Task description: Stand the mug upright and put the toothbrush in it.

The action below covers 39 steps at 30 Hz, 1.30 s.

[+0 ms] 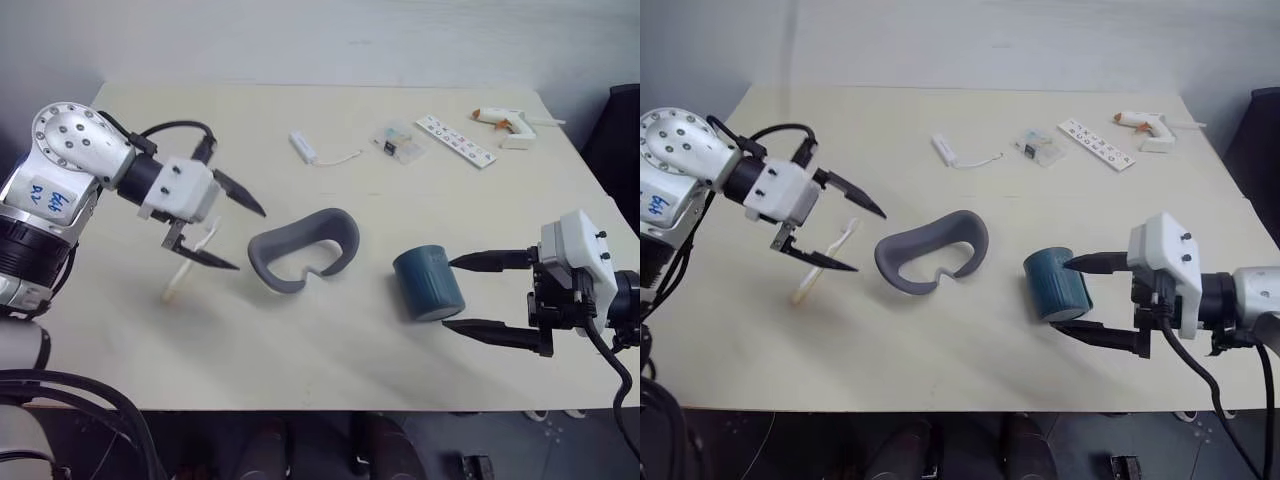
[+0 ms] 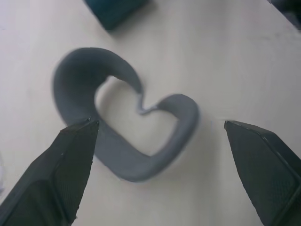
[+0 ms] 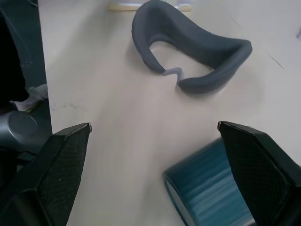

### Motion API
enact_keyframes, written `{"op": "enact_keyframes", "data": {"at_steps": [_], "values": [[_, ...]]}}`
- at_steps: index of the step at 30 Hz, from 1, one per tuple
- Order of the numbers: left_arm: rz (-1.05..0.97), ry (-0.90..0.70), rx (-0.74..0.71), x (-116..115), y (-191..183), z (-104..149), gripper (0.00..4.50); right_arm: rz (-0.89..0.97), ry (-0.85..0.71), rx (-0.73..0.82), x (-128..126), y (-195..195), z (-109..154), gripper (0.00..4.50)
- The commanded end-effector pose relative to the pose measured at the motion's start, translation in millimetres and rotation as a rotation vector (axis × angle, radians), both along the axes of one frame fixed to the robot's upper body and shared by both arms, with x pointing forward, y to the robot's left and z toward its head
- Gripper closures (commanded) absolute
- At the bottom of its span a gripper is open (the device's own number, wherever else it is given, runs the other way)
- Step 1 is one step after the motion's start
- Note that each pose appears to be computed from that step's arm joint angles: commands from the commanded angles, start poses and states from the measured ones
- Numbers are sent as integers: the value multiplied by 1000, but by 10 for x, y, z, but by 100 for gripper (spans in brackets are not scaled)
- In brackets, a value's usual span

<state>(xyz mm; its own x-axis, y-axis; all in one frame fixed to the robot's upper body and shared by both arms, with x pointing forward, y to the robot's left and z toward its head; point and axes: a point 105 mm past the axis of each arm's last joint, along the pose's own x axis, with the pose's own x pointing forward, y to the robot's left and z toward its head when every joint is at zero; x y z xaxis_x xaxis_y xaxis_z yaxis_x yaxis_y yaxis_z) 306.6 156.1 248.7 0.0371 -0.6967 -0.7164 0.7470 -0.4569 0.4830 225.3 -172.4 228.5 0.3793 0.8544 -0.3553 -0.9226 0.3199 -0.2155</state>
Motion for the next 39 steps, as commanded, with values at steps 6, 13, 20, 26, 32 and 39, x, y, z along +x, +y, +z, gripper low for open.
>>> {"op": "enact_keyframes", "data": {"at_steps": [6,13,20,26,32,39], "values": [[-192,-37,241,49,-27,-385,0,20,-52,24,27,101,69,1],[-239,-51,216,239,-238,-600,18,-1,-56,30,-48,122,83,0],[-184,-45,202,299,-162,-516,210,-12,-61,38,-72,122,119,0],[-138,-14,127,273,-130,-408,396,-1,-69,46,-8,153,121,0],[-129,-7,72,190,-152,-395,448,39,-67,50,70,188,119,0],[226,-217,-212,490,-47,69,448,119,-72,81,244,367,166,0]]}}
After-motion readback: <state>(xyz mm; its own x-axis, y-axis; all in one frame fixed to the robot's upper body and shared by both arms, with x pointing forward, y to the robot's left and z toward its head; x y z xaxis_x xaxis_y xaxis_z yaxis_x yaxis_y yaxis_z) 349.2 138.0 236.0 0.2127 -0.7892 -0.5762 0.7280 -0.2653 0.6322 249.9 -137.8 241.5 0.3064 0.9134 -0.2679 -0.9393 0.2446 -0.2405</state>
